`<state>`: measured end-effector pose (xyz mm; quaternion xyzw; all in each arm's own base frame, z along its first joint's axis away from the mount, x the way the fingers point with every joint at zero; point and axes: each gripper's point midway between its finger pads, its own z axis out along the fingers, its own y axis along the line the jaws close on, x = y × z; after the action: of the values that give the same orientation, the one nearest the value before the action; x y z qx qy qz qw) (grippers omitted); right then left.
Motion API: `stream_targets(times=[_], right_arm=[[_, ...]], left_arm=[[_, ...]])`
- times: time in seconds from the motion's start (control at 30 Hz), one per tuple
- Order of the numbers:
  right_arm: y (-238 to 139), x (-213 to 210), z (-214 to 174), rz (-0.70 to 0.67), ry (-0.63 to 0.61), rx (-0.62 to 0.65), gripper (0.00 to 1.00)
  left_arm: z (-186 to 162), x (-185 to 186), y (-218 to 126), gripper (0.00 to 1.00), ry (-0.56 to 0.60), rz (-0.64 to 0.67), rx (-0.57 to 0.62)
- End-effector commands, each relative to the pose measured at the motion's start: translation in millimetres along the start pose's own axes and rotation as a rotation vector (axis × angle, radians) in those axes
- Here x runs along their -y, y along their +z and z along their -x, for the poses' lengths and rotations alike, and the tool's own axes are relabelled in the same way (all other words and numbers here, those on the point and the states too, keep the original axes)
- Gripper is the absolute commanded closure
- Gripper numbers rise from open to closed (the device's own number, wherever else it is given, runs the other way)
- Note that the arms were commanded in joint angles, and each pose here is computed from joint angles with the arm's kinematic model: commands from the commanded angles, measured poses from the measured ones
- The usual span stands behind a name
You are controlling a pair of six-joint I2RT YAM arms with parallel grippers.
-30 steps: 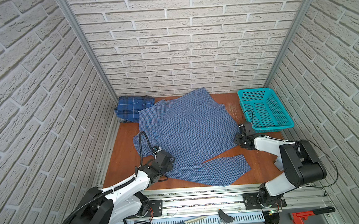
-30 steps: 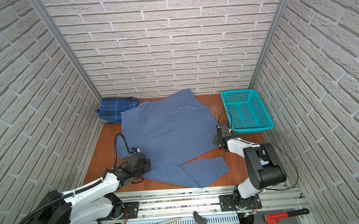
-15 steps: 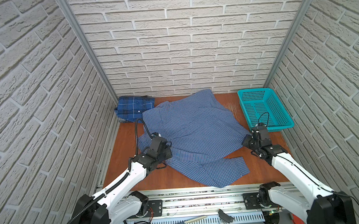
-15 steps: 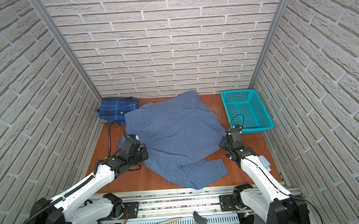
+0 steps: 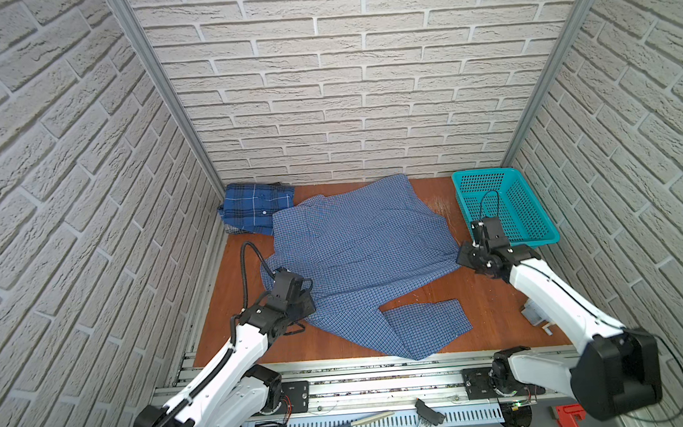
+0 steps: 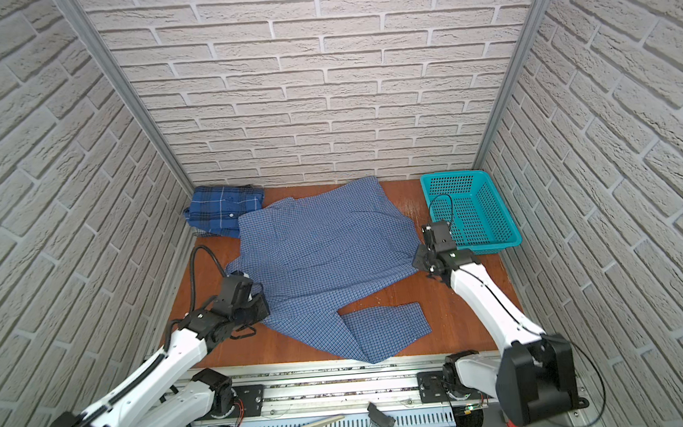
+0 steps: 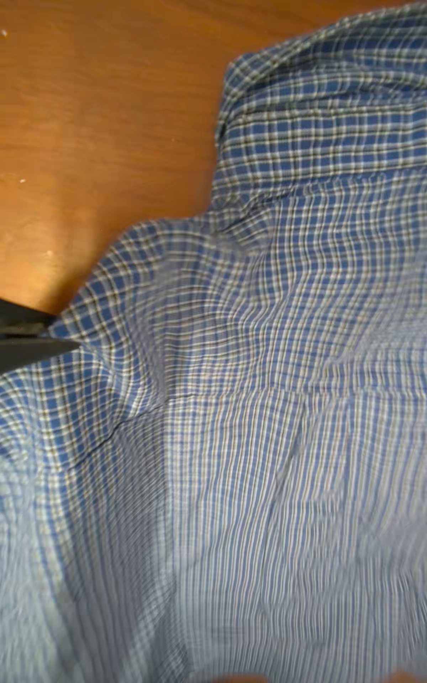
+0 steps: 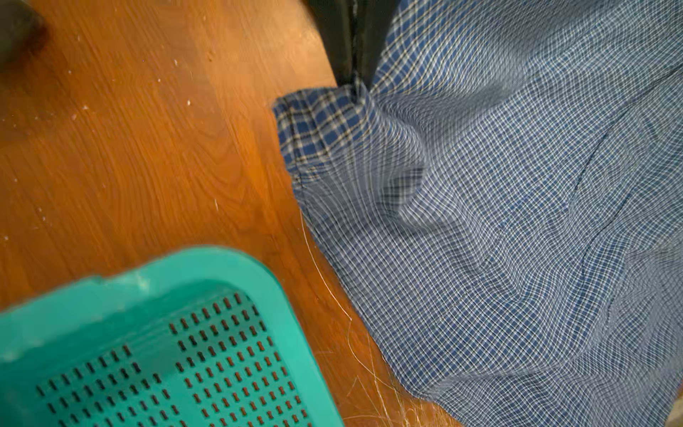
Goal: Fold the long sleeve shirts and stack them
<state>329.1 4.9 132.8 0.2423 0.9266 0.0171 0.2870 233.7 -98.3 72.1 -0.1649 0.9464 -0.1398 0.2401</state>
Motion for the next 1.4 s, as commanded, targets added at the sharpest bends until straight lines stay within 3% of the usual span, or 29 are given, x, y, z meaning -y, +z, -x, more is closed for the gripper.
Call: stream_targets(times=[0.0,0.33,0.37,0.4,0.47,0.7,0.73,0.77,0.8,0.83,0.97,1.13,1.23,1.37], right_arm=[[19,-19,27,-0.017,-0.062,0.014,0.94],[88,-67,71,-0.040,-0.132,-0.020,0.94],[95,-69,71,-0.039,-0.138,-0.030,0.94],[102,-71,71,-0.042,-0.140,-0.041,0.94],[114,-75,72,-0.048,-0.142,-0.052,0.94],[136,-85,94,-0.070,-0.188,-0.017,0.93],[137,-86,95,-0.073,-0.195,-0.026,0.89],[138,-88,95,-0.073,-0.198,-0.031,0.88],[138,-89,95,-0.067,-0.204,-0.033,0.87],[138,-86,93,-0.076,-0.200,-0.032,0.81],[138,-83,94,-0.081,-0.205,-0.016,0.71],[108,-75,110,-0.127,-0.197,0.035,0.66],[72,-92,113,0.014,-0.183,0.122,0.58],[68,-114,87,0.226,-0.233,0.131,0.50]], left_arm=[[30,14,7,1.00,0.031,-0.012,0.031],[81,-6,39,1.00,0.032,0.060,-0.009],[84,-7,43,0.98,0.031,0.067,-0.012],[86,-6,47,0.84,0.030,0.063,-0.024],[92,-6,52,1.00,0.032,0.066,-0.022],[129,-7,53,1.00,0.045,0.091,0.010],[134,-9,54,0.94,0.045,0.102,0.006],[138,-10,56,0.81,0.044,0.108,0.000],[140,-11,58,0.79,0.048,0.110,-0.008],[141,-12,61,0.74,0.048,0.117,-0.017],[142,-19,60,0.42,0.046,0.140,-0.009],[155,-26,40,0.37,0.043,0.181,0.042],[158,-22,20,0.35,0.035,0.165,0.090],[160,-9,-1,0.27,0.054,0.141,0.130]])
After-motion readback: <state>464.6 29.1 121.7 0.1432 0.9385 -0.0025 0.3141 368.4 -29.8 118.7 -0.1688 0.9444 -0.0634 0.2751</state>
